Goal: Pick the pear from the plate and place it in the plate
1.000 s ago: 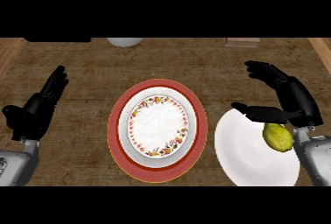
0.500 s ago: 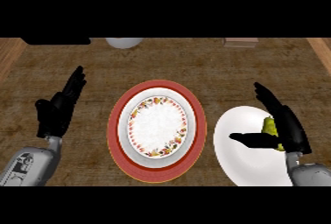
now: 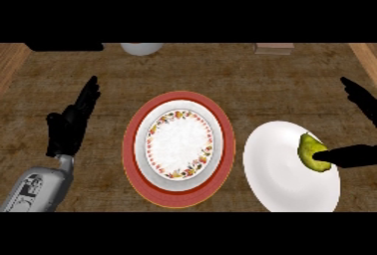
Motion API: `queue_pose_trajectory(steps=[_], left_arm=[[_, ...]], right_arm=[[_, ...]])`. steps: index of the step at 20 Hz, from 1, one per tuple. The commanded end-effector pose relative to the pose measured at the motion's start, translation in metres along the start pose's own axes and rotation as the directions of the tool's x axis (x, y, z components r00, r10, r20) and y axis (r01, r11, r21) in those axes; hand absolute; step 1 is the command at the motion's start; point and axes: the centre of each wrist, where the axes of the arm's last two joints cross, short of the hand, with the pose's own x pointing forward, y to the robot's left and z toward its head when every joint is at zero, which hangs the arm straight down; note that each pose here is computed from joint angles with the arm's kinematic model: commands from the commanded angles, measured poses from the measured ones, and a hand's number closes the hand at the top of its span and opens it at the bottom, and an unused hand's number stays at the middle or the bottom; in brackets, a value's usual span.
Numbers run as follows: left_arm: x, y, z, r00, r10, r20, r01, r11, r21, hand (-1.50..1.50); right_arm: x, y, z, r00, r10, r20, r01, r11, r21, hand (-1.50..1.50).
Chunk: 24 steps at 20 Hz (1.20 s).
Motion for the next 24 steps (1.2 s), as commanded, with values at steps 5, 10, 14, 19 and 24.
queue_pose_trajectory(steps=[5,10,14,19,24], left_arm=[[0.01,0.0,0.002,1.0,-0.004,0.005,0.004,1.0,0.0,0.0],[-0.013,-0.004,0.002,1.0,0.016,-0.002,-0.016,0.999,-0.033,0.0],[0.0,0.021,-0.003,1.0,0.014,-0.005,-0.014,1.0,-0.021,0.0],[0.016,0.006,-0.009,1.0,-0.003,0.014,0.003,1.0,0.01,0.0],[0.005,-0.008,-0.009,1.0,0.012,0.013,-0.012,1.0,-0.015,0.0]], right_arm=[[0.021,-0.041,-0.005,0.955,0.22,-0.197,-0.166,0.952,0.256,-1.5],[0.026,-0.058,-0.022,0.933,0.269,-0.24,-0.18,0.924,0.337,-1.5],[0.016,-0.049,-0.027,0.927,0.264,-0.265,-0.158,0.918,0.363,-1.5],[0.0,-0.006,-0.042,0.919,0.293,-0.262,-0.17,0.897,0.409,-1.5],[-0.009,-0.013,-0.059,0.881,0.374,-0.291,-0.206,0.855,0.475,-1.5]])
